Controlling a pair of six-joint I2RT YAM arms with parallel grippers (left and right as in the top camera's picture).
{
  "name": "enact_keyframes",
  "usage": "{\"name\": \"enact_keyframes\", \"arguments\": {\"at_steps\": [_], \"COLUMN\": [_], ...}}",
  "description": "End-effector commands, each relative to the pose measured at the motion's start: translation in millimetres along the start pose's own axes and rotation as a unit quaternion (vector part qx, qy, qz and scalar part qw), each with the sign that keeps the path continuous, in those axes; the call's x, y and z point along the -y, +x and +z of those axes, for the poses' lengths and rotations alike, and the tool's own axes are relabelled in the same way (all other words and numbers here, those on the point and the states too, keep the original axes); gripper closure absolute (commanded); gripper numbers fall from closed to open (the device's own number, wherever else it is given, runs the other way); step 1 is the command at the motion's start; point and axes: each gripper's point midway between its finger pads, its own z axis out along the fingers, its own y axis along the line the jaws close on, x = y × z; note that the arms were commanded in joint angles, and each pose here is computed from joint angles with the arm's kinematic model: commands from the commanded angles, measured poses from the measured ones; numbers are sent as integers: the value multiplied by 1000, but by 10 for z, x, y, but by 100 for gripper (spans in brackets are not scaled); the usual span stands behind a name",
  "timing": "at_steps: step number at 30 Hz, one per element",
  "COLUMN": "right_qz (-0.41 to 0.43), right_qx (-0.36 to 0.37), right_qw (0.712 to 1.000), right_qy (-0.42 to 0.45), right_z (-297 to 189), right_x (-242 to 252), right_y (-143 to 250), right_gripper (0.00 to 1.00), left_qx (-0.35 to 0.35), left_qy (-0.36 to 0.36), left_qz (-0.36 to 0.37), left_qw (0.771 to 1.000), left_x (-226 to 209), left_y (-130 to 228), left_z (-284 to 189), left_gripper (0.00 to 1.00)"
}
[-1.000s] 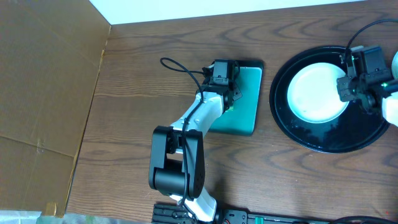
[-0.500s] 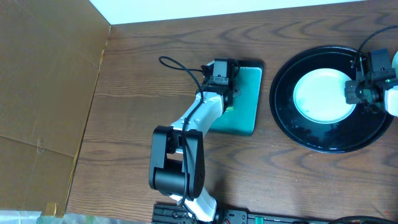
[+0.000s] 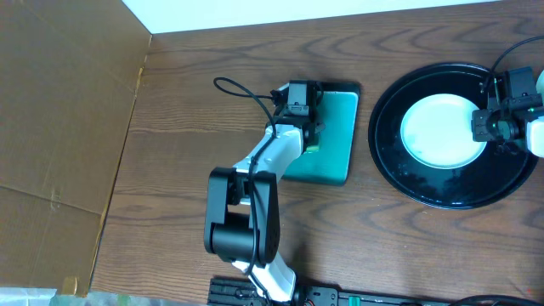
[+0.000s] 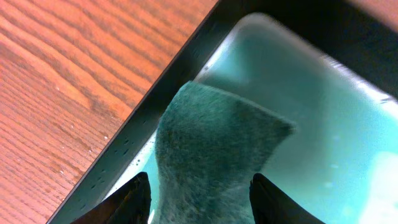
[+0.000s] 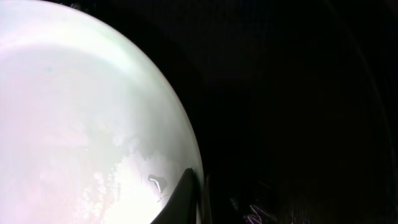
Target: Clean dirty plates on tray and stack at the side
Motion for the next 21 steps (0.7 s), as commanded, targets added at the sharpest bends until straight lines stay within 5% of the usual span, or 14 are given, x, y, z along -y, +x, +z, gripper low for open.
{"name": "enact_keyframes", "arguments": {"at_steps": [1, 4, 11, 21], "right_qz": [5, 5, 5, 5], "right_qx": [-14, -14, -14, -14], "right_qw": [1000, 1000, 1000, 1000], "right_qy": [-5, -5, -5, -5], "right_z": [105, 105, 105, 104], "right_x": [-3, -3, -3, -3], "right_y": [62, 62, 63, 60], "right_gripper": [99, 99, 99, 99], "left_qx": [-28, -45, -38, 20], "left_qy": [-1, 8, 9, 47], "left_qz": [3, 5, 3, -15], "left_qw": [1000, 999, 999, 999], "left_x": [-20, 11, 23, 70], "left_y": [166, 248, 206, -201], "left_z": [159, 207, 192, -435], "left_gripper": [48, 52, 93, 93]}}
